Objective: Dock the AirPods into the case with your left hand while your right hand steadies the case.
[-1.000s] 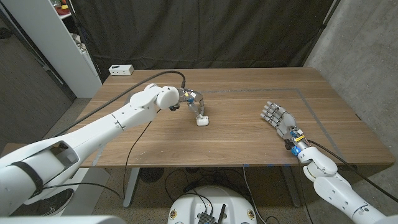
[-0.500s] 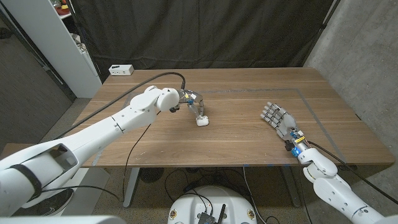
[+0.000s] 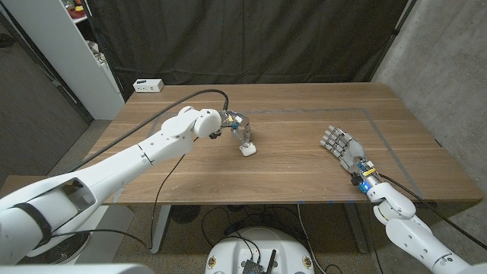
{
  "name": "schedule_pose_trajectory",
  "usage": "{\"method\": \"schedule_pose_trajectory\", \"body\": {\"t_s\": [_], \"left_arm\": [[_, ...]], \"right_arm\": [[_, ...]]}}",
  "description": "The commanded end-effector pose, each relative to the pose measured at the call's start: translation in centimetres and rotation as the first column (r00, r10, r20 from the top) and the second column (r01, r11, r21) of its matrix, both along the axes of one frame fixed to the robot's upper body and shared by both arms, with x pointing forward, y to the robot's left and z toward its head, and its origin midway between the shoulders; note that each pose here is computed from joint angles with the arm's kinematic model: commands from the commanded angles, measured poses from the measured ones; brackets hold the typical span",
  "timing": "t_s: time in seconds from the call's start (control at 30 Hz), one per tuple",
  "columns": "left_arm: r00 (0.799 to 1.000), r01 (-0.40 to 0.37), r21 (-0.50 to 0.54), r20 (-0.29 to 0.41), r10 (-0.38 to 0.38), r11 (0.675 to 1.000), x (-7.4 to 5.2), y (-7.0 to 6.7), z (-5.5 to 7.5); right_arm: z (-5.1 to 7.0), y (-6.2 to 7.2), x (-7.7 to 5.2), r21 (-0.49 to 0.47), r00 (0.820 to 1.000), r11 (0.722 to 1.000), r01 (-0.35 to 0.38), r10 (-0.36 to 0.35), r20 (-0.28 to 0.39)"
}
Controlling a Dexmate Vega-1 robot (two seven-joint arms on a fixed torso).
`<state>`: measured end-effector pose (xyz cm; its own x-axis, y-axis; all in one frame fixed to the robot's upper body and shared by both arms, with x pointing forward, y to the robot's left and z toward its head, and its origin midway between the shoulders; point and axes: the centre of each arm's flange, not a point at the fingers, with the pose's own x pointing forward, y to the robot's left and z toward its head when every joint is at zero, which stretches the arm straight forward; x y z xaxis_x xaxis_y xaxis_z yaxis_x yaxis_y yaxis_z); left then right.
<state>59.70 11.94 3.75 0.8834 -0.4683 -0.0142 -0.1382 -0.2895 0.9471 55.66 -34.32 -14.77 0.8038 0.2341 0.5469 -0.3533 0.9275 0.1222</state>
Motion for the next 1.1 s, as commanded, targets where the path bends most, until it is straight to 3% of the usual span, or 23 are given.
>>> {"method": "schedule_pose_trajectory", "body": {"t_s": [0.03, 1.1], "left_arm": [[1.0, -0.003, 0.005, -0.017, 0.003, 1.0, -0.4, -0.22, -0.32], [1.0, 0.0, 0.018, -0.024, 0.0, 1.0, -0.17, 0.18, 0.21]], "right_arm": [[-0.2, -0.41, 0.09, 0.006, 1.0, 1.0, -0.008, 0.008, -0.001], [0.1, 0.32, 0.84, 0.008, 1.0, 1.0, -0.012, 0.012, -0.011]]}}
